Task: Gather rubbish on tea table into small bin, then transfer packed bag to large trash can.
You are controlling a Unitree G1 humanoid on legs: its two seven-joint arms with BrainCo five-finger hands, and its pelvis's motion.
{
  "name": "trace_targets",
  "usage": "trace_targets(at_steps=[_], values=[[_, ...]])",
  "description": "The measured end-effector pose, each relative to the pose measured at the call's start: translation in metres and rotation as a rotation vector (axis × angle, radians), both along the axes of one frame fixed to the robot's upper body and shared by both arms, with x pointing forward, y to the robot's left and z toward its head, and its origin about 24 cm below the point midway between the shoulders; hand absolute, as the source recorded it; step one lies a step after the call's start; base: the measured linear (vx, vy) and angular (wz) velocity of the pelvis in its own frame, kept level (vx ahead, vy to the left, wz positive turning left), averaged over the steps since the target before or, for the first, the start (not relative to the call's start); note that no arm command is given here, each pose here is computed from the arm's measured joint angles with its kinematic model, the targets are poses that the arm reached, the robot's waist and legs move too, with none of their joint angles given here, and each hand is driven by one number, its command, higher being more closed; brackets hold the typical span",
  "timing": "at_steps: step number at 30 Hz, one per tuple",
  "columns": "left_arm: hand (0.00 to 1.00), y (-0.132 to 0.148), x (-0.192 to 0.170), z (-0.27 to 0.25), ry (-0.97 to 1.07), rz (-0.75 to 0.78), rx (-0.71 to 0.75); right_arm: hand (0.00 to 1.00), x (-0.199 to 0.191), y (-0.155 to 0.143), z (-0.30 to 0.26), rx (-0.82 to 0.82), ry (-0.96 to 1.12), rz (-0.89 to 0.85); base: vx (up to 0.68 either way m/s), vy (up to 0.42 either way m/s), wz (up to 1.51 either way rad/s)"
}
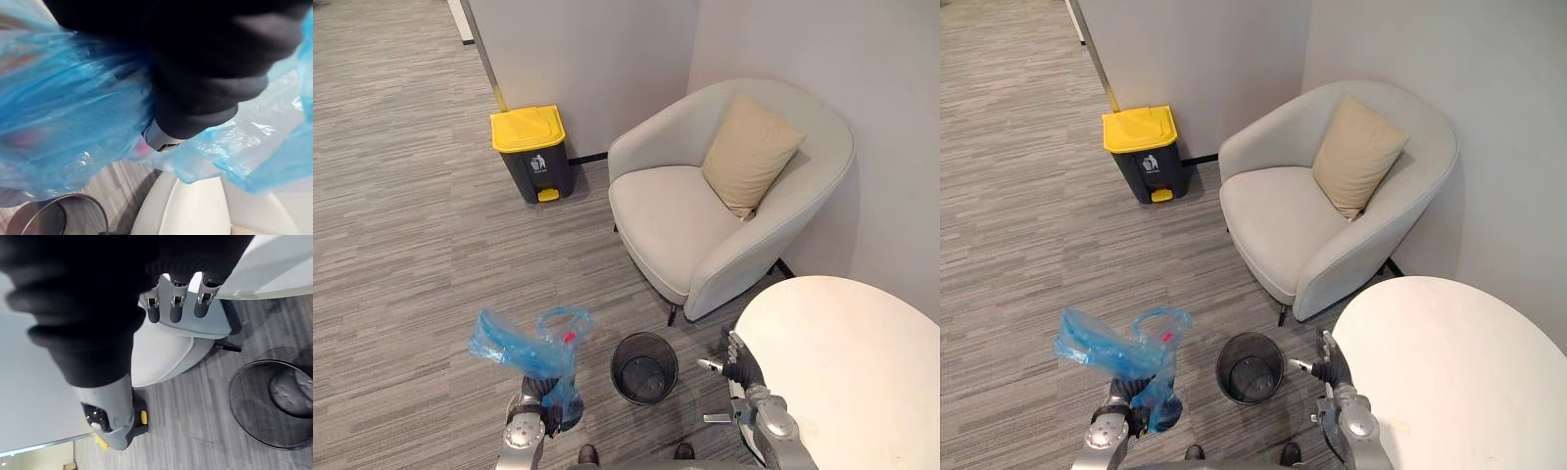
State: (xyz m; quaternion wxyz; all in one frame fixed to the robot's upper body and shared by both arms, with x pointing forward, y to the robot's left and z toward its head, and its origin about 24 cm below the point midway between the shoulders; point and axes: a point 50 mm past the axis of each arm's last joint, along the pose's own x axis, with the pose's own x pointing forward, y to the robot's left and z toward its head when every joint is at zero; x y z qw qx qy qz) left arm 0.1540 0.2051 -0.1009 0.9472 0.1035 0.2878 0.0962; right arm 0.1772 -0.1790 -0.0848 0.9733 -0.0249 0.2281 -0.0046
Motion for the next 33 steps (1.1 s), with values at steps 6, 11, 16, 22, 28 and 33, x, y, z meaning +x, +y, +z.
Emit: trace_targets(at_steps=[6,11,16,22,28,33], values=[[1.0,-0.001,-0.014,-0.014,0.083,0.001,-0.031,0.0,-0.01,-0.003,-0.014,0.012,0.085,-0.027,0.0,0.0,0.0],[1.0,-0.001,-0.021,-0.018,0.108,0.004,-0.042,0.0,-0.016,-0.004,-0.02,0.01,0.123,-0.03,0.0,0.0,0.0],[1.0,-0.003,-0.025,-0.021,0.134,-0.009,-0.053,0.0,-0.018,-0.003,-0.024,-0.011,0.147,-0.01,0.0,0.001,-0.01],[1.0,-0.004,-0.023,-0.021,0.128,-0.017,-0.053,0.0,-0.005,0.004,-0.021,-0.07,0.14,0.071,-0.03,0.015,-0.19],[1.0,-0.008,-0.003,-0.014,0.079,-0.047,-0.051,0.0,-0.002,0.014,-0.023,-0.116,0.151,0.151,-0.06,0.022,0.11],[1.0,-0.004,0.008,-0.002,0.016,-0.066,-0.028,0.0,-0.001,0.025,-0.023,-0.125,0.143,0.202,-0.03,-0.065,0.58]])
